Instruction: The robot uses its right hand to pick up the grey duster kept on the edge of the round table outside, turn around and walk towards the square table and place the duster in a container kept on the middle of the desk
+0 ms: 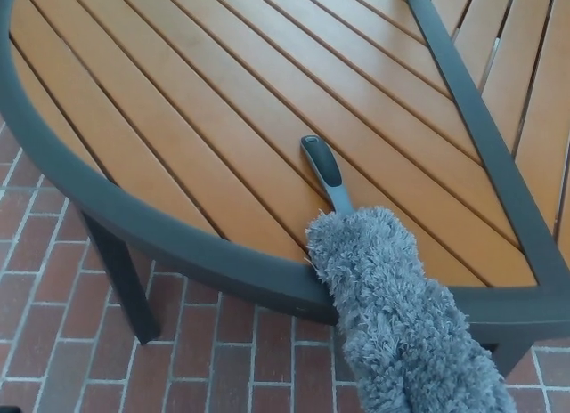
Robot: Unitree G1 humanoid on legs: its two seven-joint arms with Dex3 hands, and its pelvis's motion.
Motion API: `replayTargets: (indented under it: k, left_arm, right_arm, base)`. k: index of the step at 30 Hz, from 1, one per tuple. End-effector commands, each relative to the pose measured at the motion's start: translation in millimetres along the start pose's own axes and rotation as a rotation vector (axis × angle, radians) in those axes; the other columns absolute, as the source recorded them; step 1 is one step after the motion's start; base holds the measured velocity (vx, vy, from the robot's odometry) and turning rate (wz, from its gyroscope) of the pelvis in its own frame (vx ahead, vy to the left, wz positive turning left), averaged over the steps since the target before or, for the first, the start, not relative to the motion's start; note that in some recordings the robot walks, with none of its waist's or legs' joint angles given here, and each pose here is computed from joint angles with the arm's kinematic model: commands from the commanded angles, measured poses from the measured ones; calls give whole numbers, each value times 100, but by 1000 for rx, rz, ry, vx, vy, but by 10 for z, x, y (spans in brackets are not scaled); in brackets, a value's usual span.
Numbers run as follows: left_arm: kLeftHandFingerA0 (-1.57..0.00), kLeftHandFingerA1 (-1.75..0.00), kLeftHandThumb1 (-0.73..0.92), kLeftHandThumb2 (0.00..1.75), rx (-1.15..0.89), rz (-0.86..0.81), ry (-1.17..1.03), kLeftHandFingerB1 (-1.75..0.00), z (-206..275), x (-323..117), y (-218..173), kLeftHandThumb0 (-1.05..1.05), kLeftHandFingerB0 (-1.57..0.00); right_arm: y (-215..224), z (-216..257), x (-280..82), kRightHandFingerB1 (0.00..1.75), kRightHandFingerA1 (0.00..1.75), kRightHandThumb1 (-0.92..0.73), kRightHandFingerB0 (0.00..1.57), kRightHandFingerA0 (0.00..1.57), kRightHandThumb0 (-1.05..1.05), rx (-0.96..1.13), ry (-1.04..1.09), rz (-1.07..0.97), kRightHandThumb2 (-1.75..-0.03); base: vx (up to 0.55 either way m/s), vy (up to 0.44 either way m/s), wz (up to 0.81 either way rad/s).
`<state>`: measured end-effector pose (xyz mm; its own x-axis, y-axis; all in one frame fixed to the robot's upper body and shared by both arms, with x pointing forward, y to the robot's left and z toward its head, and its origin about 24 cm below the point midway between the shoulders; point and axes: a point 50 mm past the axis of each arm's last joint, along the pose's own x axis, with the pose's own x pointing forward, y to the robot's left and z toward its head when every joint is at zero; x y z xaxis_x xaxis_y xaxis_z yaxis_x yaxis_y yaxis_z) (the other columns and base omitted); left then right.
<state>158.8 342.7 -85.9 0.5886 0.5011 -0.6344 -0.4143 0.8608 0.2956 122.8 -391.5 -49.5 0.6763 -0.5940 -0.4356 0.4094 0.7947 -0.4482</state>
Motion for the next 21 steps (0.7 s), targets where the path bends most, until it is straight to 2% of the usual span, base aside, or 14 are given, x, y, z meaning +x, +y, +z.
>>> replayTargets:
  k: [1,3,4,12,13,15,18,19,20,21]
  left_arm:
    - [-91,-89,54,104,-97,79,-190,-73,208,-7,206,5,-89]
    - [-91,-89,54,104,-97,83,-188,-73,213,-4,215,5,-89]
    - [-91,-89,52,104,-94,88,-188,-72,220,-2,236,6,-88]
    - [-90,-88,50,105,-77,94,-200,-71,258,13,264,6,-89]
    - [-91,-91,53,100,-85,91,-196,-70,256,16,258,5,-89]
    - [-92,-91,52,99,-107,93,-189,-72,225,12,252,6,-91]
    - [-93,-91,49,98,-117,99,-187,-72,200,5,264,7,-92]
    - [-95,-90,52,99,-116,103,-186,-70,196,4,267,3,-91]
    - [-95,-90,52,99,-115,105,-185,-70,194,4,268,3,-91]
    - [-93,-88,49,98,-115,105,-182,-71,189,4,267,4,-90]
  right_arm:
    - [-196,117,-3,64,61,-61,52,89,-3,90,-125,-113,-89]
    - [-202,117,-1,64,61,-61,52,89,-3,94,-127,-120,-89]
    - [-249,152,7,65,58,-62,50,86,-3,112,-141,-148,-96]
    - [-388,342,35,66,59,-67,50,85,-5,161,-230,-207,-92]
    - [-422,515,13,61,59,-76,38,77,-16,171,-347,-257,-62]
    - [-501,863,-87,62,61,-76,36,80,-14,234,-590,-386,-64]
    - [-507,956,-117,62,64,-77,32,77,-17,268,-639,-433,-65]
    - [-505,1057,-143,64,79,-78,26,66,-21,297,-687,-461,-62]
    - [-504,1128,-166,64,79,-78,26,66,-21,318,-721,-482,-62]
    - [-497,1225,-200,64,87,-75,24,59,-21,340,-775,-488,-62]
  base:
    - [0,0,0]
    - [0,0,0]
    - [0,0,0]
    - [0,0,0]
    - [0,0,0]
    - [4,2,5]
    - [0,0,0]
    - [0,0,0]
    - [0,0,0]
    - [0,0,0]
